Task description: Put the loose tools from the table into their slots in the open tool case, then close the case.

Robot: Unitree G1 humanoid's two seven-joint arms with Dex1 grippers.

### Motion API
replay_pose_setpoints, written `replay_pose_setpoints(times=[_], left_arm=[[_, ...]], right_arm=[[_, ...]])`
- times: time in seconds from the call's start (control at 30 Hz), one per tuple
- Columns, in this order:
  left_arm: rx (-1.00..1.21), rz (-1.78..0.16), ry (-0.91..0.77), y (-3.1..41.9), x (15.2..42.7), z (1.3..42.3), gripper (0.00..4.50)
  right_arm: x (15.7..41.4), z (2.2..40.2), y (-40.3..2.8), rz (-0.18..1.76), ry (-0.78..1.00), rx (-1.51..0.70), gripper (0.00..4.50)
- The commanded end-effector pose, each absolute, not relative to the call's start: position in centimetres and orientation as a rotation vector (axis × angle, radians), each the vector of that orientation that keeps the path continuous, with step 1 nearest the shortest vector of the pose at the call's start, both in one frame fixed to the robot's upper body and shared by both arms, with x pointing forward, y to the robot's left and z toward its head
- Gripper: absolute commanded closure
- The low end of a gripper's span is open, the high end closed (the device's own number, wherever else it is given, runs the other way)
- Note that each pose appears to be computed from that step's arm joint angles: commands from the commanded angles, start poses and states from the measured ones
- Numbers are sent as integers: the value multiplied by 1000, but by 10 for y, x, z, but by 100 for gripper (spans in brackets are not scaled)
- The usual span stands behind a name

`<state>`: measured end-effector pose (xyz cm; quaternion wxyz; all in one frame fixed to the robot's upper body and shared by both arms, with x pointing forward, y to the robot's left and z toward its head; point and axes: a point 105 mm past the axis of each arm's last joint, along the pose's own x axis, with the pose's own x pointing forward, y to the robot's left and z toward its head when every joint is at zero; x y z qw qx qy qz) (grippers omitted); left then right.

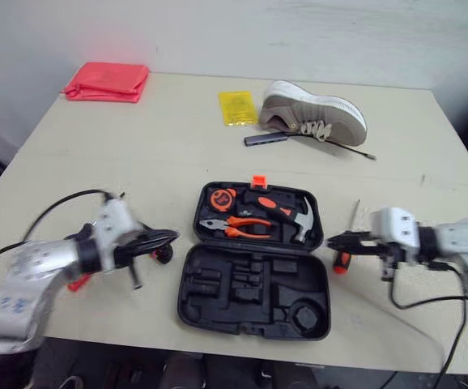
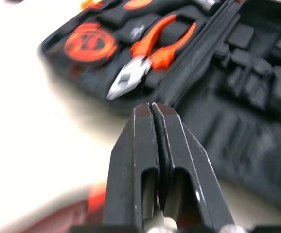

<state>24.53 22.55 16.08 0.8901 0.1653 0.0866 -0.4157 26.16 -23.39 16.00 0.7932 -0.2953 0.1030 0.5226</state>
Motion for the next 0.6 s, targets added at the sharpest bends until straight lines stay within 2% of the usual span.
replay_pose_setpoints(times=[0.03,0.13,0.2,0.27,0.3,0.43,0.5,0.6], left_arm=[[371,-631,135,288,231,186,366],[342,-414,126,344,216,192,221],[339,-277,143,382,201,191,128],[338,-199,151,404,191,189,34],[349,-120,174,426,182,187,8],[378,77,214,474,157,184,8],[376,67,227,474,158,180,8],[374,26,229,466,163,176,8]], right_arm=[[252,179,-267,991,191,-621,257],[248,175,-308,818,206,-631,89],[242,169,-339,693,234,-631,0],[237,163,-360,613,260,-620,0],[231,161,-373,563,272,-595,0],[205,149,-409,452,295,-571,0],[194,141,-416,427,297,-570,0],[191,134,-419,409,299,-561,0]])
